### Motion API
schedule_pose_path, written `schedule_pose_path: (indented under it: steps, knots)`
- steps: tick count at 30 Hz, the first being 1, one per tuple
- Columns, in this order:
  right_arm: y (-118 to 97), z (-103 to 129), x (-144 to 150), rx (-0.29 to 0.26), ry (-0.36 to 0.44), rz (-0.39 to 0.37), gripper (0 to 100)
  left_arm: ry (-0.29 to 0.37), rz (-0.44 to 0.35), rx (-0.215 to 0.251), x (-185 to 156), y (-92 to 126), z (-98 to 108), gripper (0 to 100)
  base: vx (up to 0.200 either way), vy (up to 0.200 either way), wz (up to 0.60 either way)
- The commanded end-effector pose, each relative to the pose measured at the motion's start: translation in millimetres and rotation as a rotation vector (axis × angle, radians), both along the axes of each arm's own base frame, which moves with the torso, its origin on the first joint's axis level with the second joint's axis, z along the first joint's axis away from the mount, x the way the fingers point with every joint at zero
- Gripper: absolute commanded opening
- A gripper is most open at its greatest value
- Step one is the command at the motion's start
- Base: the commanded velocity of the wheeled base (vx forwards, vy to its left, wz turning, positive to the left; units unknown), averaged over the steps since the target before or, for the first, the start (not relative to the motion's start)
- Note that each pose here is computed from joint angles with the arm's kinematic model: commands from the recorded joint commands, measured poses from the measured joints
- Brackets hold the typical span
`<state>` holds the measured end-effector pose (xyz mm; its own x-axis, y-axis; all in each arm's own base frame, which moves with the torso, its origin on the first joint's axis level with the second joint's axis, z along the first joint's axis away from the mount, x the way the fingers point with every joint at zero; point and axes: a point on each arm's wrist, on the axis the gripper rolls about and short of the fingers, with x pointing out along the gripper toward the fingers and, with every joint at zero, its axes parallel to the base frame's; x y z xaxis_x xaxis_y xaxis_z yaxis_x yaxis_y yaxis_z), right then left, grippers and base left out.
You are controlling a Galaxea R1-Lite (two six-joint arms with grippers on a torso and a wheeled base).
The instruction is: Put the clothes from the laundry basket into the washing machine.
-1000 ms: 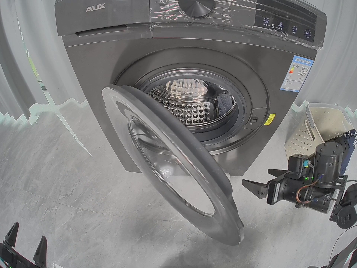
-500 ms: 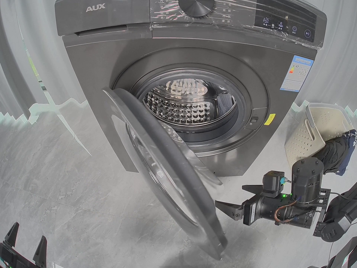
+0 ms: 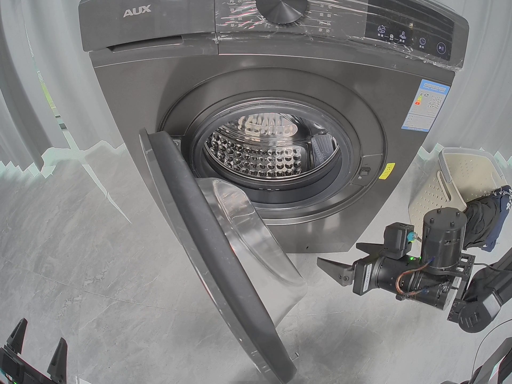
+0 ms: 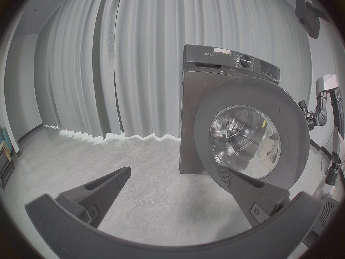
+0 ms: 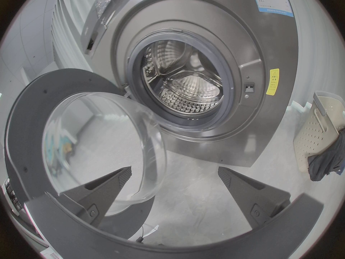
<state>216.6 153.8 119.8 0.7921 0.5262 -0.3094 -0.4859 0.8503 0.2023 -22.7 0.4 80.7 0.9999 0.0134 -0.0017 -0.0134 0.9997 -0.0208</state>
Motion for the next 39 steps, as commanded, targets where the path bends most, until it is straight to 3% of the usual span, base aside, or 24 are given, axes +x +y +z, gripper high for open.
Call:
schedule_pose_path:
  steps: [1, 7, 13, 20, 31, 34, 39]
  knots:
    - [0, -14, 25, -0.024, 0.032, -0.056, 100, 0.0, 0.0, -0.001, 0, 0, -5, 100, 0.0, 0.0, 0.0]
    - [10, -29, 32, -0.042, 0.056, -0.04, 100, -0.002, 0.0, -0.001, 0, 0, -4, 100, 0.0, 0.0, 0.0]
    - [32, -41, 23, -0.044, 0.05, 0.038, 100, -0.002, 0.0, -0.001, 0, 0, -4, 100, 0.0, 0.0, 0.0]
    - [50, -39, 11, -0.009, 0.012, 0.115, 100, 0.0, 0.0, -0.001, 0, 0, -5, 100, 0.0, 0.0, 0.0]
    - [56, -27, 24, 0.031, -0.039, 0.101, 100, -0.002, 0.0, -0.001, 0, 0, -4, 100, 0.0, 0.0, 0.0]
    - [58, -26, 28, 0.034, -0.044, 0.103, 100, -0.002, 0.0, -0.001, 0, 0, -4, 100, -0.2, 0.0, 0.0]
    - [85, -38, 47, 0.036, -0.048, 0.125, 100, -0.002, 0.0, 0.001, 0, 0, -4, 100, -0.12, 0.0, 0.0]
